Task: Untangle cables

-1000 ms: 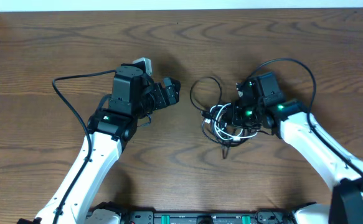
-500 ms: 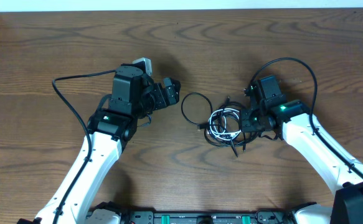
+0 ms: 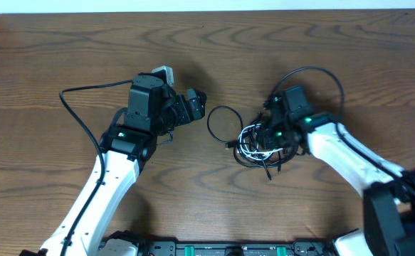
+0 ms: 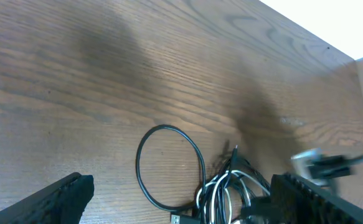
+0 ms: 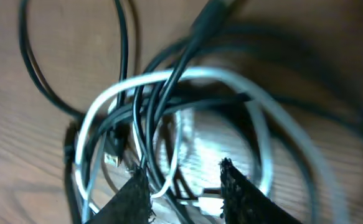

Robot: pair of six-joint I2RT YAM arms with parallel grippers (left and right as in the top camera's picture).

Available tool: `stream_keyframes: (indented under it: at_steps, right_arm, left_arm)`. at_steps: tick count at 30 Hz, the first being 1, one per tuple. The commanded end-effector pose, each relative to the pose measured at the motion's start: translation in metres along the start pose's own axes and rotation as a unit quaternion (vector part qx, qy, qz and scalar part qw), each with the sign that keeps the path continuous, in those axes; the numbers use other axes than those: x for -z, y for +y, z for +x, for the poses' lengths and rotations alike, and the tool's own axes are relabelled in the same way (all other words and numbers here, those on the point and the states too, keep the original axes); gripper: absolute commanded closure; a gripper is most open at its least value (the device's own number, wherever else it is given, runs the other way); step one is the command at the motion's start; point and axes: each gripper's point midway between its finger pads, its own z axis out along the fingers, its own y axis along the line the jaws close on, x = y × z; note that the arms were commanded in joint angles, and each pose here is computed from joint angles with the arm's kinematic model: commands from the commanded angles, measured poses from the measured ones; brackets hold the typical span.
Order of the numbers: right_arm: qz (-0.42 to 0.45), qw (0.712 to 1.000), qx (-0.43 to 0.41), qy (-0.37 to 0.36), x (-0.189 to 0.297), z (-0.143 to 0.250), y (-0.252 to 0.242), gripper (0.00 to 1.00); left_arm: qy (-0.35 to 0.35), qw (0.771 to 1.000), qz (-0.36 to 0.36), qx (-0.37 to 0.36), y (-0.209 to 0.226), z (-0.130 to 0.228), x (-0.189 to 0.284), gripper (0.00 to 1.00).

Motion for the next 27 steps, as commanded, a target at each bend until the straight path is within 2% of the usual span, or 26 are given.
stream_keyframes:
  at_steps: [1,5,7,8,14,23,27]
  right_arm:
    - [-0.013,0.999,0.002,0.036,-0.017,0.013,0.009,0.75]
    - [0.000,0.998,-0.026,0.055,-0.027,0.021,0.003,0.84]
    - [0.022,0.998,-0.030,0.050,-0.027,0.020,-0.005,0.98]
    - [0.029,0.998,-0.029,0.048,-0.027,0.019,-0.007,0.99]
    - [0.026,0.998,-0.029,0.043,-0.023,0.014,-0.005,0.99]
    - [0.011,0.999,-0.020,0.030,0.013,-0.005,0.014,0.99]
    - [-0.030,0.999,-0.008,0.014,0.024,-0.016,0.032,0.99]
  left_arm:
    - [-0.005,1.000,0.011,-0.008,-0.008,-0.007,0.002,0.03]
    - [-0.005,1.000,0.011,-0.008,-0.008,-0.007,0.002,0.03]
    - [-0.005,1.000,0.011,-0.008,-0.008,-0.007,0.002,0.03]
    - [-0.005,1.000,0.011,-0.008,-0.008,-0.007,0.002,0.03]
    - [-0.005,1.000,0.011,-0.008,-0.008,-0.007,0.002,0.03]
    - [-0.005,1.000,0.011,-0.008,-0.008,-0.007,0.002,0.03]
    - [-0.005,1.000,0.011,-0.008,-0.008,-0.007,0.002,0.03]
